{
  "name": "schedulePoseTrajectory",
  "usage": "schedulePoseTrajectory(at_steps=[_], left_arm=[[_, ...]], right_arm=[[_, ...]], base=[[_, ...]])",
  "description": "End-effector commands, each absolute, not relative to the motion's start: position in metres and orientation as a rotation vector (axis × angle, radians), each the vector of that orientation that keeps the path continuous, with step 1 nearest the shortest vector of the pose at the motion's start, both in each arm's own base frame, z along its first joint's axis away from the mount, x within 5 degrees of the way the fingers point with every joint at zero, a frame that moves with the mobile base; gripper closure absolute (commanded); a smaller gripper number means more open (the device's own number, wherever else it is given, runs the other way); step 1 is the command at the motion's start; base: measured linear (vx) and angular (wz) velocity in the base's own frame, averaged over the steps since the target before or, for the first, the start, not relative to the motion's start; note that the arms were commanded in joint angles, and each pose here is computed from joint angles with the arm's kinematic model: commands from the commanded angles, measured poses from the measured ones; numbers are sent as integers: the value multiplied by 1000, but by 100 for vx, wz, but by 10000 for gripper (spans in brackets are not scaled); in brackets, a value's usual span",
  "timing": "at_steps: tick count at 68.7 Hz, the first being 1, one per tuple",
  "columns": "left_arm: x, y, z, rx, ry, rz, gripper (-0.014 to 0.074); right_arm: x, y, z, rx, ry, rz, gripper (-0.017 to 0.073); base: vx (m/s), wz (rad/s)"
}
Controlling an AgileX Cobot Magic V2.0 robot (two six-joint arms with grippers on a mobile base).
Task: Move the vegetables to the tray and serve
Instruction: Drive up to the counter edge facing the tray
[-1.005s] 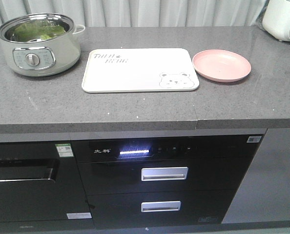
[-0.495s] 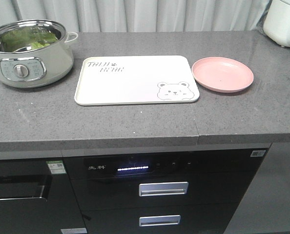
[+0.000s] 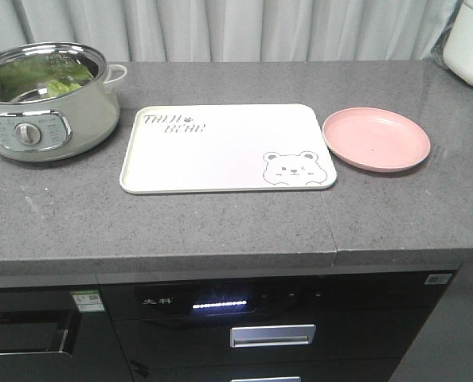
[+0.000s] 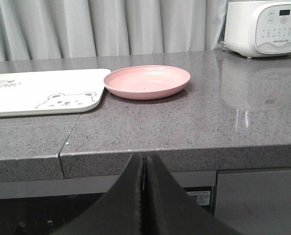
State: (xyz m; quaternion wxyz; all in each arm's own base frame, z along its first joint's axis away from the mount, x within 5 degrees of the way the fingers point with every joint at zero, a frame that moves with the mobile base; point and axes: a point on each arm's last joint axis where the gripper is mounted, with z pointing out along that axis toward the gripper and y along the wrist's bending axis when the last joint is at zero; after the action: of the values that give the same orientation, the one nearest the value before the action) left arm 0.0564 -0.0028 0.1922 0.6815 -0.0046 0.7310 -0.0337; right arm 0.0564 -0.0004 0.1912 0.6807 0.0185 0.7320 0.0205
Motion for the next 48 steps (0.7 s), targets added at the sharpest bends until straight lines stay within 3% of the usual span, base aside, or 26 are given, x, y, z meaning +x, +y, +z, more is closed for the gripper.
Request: schedulePoseTrajectory(at_steps=[1, 48], left_arm=[[57, -2, 191, -25, 1577, -79, 599], [57, -2, 191, -25, 1577, -79, 599]], right_arm=[[57, 0, 193, 29, 1578, 42, 562], [57, 0, 193, 29, 1578, 42, 562]], base=[[10, 3], [9, 3]])
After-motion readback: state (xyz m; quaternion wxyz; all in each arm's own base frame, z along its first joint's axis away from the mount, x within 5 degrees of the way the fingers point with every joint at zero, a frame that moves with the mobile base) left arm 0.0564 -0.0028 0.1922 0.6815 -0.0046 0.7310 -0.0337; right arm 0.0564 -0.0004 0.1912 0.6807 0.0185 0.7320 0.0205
